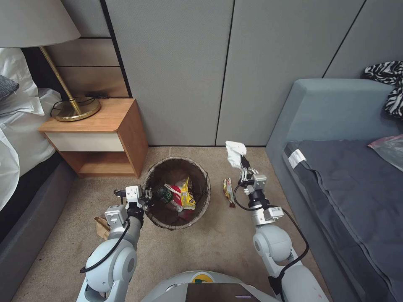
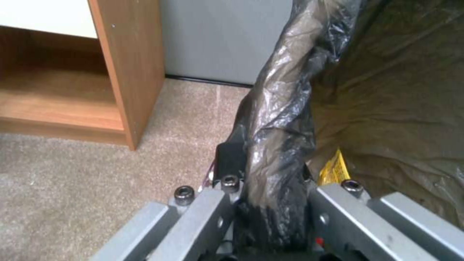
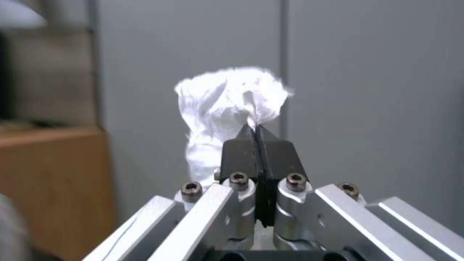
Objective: Pick up the trash bin, then pick up the garbage from the floor and place it into the trash bin.
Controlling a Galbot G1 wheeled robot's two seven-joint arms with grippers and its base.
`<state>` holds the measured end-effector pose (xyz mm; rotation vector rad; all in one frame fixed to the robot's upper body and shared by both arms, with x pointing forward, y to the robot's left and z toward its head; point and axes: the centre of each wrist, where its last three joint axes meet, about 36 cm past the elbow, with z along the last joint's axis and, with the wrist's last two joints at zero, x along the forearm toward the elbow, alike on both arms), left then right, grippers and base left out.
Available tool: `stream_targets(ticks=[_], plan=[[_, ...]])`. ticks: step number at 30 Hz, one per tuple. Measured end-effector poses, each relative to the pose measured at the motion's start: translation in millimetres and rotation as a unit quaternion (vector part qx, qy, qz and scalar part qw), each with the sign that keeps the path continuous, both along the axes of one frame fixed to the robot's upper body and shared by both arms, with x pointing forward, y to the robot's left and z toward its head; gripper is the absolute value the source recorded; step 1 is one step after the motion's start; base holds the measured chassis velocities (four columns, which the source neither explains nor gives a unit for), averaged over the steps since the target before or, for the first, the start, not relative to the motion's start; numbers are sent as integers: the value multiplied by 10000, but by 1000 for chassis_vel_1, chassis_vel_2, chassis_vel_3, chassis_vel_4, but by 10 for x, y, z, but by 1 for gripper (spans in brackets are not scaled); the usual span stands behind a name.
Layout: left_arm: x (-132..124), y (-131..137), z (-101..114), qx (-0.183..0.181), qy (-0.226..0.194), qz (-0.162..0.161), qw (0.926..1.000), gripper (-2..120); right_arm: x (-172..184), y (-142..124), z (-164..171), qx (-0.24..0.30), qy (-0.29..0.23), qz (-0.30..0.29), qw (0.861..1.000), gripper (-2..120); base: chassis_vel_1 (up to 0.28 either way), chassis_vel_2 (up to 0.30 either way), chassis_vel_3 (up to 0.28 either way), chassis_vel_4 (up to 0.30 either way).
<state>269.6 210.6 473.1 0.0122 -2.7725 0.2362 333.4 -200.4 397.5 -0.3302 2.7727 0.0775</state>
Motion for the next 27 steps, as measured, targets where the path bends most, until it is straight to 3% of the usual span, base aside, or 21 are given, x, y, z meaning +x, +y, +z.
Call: stream_targets(ticks=[2, 7, 9, 12, 27], plan=[[0, -12, -4, -2, 12, -23, 10000, 2, -77, 85, 151, 7, -283, 464, 9985, 0, 0, 0, 0, 0], [0, -17, -4, -2, 20, -35, 10000, 2, -137, 145, 236, -36, -451, 829, 9955, 0, 0, 0, 0, 0], [-1, -26, -5, 3, 28, -49, 10000, 2, -204, 219, 320, -179, -602, 1322, 9892, 0, 0, 0, 0, 0], [-4, -46, -7, -3, 33, -76, 10000, 2, -236, 295, 315, -284, -599, 1616, 9846, 0, 0, 0, 0, 0], [-6, -52, -8, 8, 40, -75, 10000, 2, -354, 476, -125, -468, -75, 2057, 9775, 0, 0, 0, 0, 0]])
